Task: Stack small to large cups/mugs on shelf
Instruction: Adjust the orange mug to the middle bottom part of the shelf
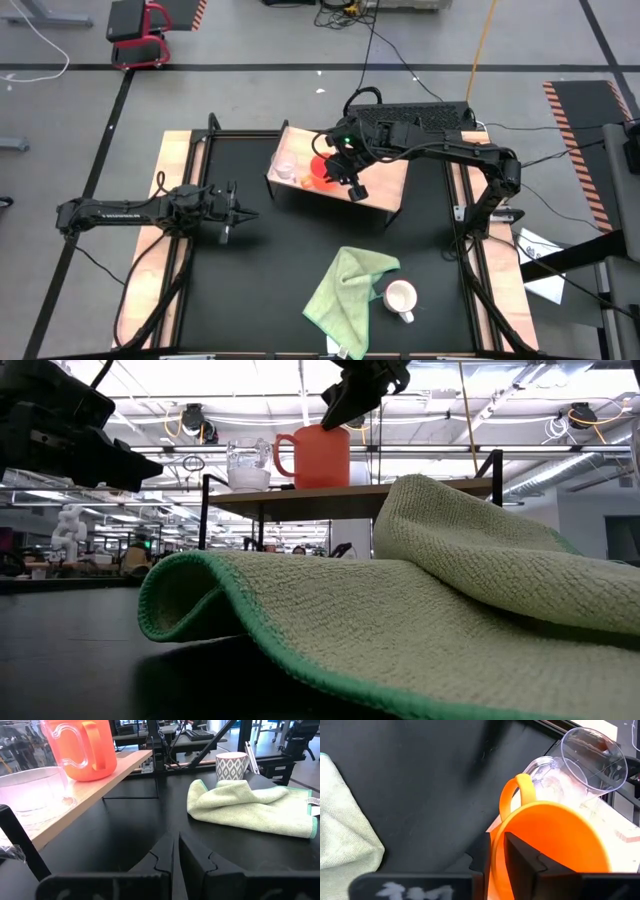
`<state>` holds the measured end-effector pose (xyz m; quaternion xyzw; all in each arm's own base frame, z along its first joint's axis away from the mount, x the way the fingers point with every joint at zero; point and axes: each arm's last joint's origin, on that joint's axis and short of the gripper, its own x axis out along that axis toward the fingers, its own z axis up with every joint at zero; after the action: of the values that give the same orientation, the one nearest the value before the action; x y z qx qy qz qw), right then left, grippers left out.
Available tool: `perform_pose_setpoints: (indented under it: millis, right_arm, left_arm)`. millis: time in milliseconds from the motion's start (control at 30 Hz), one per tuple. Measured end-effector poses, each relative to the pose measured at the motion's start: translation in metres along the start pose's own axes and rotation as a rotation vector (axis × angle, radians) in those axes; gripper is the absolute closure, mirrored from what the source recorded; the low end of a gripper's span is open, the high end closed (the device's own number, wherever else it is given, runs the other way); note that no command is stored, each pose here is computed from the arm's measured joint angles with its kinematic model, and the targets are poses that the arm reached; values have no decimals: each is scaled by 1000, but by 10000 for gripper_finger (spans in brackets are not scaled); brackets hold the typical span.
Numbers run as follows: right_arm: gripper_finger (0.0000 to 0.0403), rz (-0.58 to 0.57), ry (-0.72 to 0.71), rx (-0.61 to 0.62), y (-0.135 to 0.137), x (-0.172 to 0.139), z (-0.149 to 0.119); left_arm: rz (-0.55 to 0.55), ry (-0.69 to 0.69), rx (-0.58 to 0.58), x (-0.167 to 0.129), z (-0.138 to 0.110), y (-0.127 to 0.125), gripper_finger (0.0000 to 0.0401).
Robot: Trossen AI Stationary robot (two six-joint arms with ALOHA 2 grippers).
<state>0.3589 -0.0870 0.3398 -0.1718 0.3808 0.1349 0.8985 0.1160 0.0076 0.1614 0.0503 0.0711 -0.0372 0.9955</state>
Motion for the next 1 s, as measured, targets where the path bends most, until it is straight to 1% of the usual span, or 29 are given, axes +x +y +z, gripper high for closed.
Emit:
perform_pose_setpoints:
  millis: [167,300,533,1000]
  right_arm:
    - [388,0,0,0,0,0,0]
    - [398,1,1,-16,0,0,0]
    - [398,2,4,-58,0,0,-1]
    - [398,31,55,-128,-3,-4,-11]
  left_arm:
    - [-1,5,-1,0,0,0,370]
    - [-1,5,-1,0,0,0,370]
    - [-1,6,-3,0,-1,0,370]
    - [-1,7,-6,0,-1,0,370]
